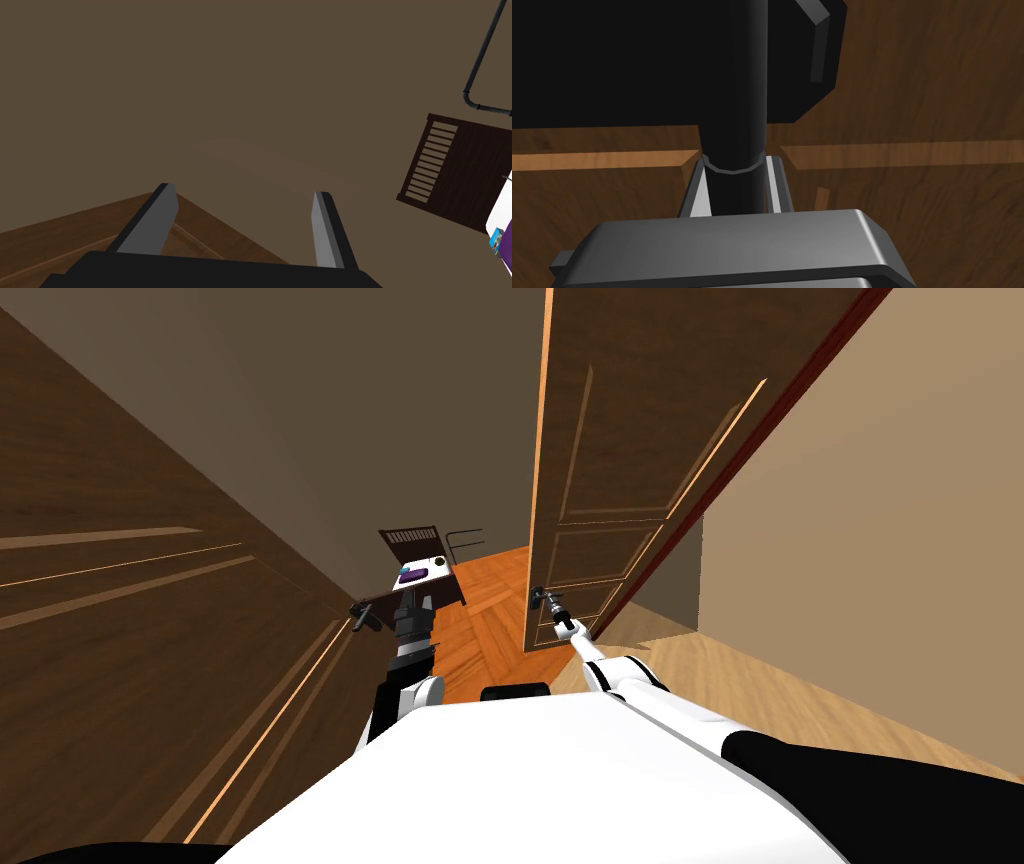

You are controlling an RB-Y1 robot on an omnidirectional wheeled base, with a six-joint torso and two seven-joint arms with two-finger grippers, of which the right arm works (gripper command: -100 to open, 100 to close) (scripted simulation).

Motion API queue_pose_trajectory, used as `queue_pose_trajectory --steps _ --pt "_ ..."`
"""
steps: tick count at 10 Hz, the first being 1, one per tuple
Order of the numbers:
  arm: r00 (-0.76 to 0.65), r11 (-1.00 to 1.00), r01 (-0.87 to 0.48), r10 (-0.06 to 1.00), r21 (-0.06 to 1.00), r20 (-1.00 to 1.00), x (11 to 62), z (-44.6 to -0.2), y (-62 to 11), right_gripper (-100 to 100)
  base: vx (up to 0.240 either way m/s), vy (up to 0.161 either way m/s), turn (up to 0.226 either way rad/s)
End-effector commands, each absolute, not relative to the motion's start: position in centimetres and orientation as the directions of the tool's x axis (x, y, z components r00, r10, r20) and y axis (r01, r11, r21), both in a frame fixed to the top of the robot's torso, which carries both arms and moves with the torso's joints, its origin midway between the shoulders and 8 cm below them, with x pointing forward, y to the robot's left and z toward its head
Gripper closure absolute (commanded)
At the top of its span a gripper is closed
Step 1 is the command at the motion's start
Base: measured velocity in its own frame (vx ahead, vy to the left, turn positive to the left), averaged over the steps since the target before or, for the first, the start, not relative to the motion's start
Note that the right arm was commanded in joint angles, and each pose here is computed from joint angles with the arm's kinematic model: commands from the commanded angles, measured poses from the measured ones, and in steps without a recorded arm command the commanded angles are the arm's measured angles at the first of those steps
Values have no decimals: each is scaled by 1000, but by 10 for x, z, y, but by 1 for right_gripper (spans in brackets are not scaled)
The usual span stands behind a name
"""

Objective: Push the door open

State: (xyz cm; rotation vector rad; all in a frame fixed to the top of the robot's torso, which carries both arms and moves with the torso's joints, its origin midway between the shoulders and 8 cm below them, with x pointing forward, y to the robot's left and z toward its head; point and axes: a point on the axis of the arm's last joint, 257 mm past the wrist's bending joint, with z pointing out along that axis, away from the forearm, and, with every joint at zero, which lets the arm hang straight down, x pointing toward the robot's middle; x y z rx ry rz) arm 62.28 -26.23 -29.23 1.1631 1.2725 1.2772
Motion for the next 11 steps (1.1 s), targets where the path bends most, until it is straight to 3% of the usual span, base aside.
queue_pose_trajectory --steps 1,4,11 --pt "-70 0 -3 998 1000 0 623 -292 -271 100 99 77 -20" --pt "-42 0 0 999 1000 0 622 -292 -283 100 141 128 -60" --pt "28 1 8 1000 1000 -1 616 -296 -321 100 143 63 -43"
